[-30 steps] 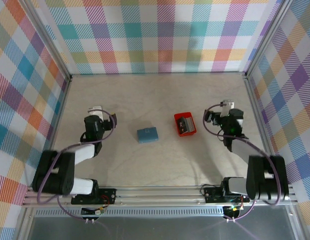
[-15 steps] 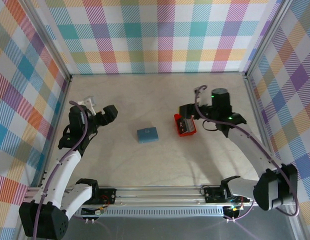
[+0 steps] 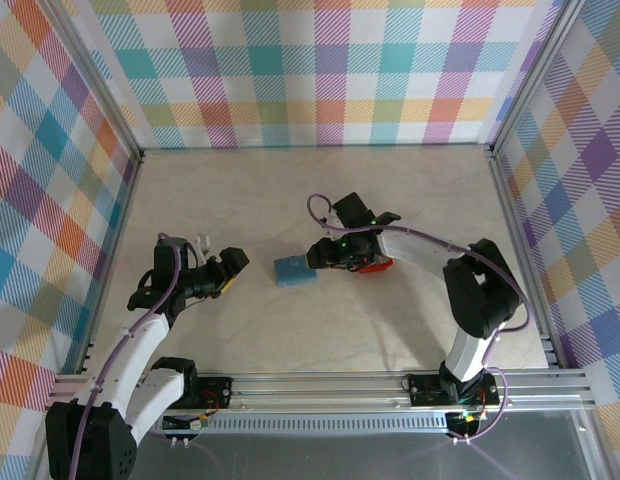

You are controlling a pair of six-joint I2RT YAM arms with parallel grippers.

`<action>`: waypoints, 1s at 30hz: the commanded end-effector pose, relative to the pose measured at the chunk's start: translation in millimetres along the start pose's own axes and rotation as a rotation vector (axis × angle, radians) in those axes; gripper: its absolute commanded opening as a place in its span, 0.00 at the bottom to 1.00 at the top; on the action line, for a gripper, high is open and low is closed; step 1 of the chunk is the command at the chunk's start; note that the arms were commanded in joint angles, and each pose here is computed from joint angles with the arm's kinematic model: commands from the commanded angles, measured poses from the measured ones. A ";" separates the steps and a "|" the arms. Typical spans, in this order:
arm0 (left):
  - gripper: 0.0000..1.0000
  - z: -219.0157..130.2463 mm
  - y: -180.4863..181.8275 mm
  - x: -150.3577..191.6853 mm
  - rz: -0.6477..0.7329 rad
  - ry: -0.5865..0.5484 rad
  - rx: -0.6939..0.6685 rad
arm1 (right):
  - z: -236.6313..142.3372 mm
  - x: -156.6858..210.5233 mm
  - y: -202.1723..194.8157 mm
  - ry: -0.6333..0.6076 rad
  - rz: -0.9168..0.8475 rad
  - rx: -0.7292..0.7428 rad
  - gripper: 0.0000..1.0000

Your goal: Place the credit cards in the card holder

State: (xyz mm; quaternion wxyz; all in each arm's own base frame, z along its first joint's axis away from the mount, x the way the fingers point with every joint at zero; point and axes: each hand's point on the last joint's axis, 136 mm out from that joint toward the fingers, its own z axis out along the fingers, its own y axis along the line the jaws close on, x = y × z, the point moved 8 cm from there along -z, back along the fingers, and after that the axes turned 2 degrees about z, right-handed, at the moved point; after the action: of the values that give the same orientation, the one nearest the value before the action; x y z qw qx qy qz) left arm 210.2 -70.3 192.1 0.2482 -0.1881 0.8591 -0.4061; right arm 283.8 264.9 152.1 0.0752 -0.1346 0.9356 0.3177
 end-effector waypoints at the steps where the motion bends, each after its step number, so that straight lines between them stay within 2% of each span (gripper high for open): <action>1: 0.81 -0.7 1.4 5.4 -0.002 0.028 0.001 | 9.8 -7.3 -2.0 0.007 0.019 0.043 0.49; 9: 0.80 9.1 10.7 7.3 -0.030 0.064 -0.015 | 32.8 -14.5 -13.2 0.049 0.018 0.084 0.49; 18: 0.80 10.0 15.4 10.3 -0.039 0.062 -0.029 | 51.4 -15.9 -18.6 0.083 0.042 0.053 0.44; 26: 0.79 13.7 16.2 7.7 -0.039 0.054 -0.025 | 62.1 -17.0 -18.6 0.102 0.061 0.003 0.35; 30: 0.78 14.5 17.2 7.5 -0.041 0.053 -0.028 | 62.2 -18.2 -18.3 0.090 0.059 -0.001 0.28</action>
State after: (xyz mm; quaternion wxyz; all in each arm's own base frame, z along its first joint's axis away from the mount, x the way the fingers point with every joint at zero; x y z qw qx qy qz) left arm 209.6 -71.2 170.6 0.2125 -0.2022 0.8690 -0.3984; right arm 307.1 285.5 94.9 0.0233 -0.1187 0.9470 0.2977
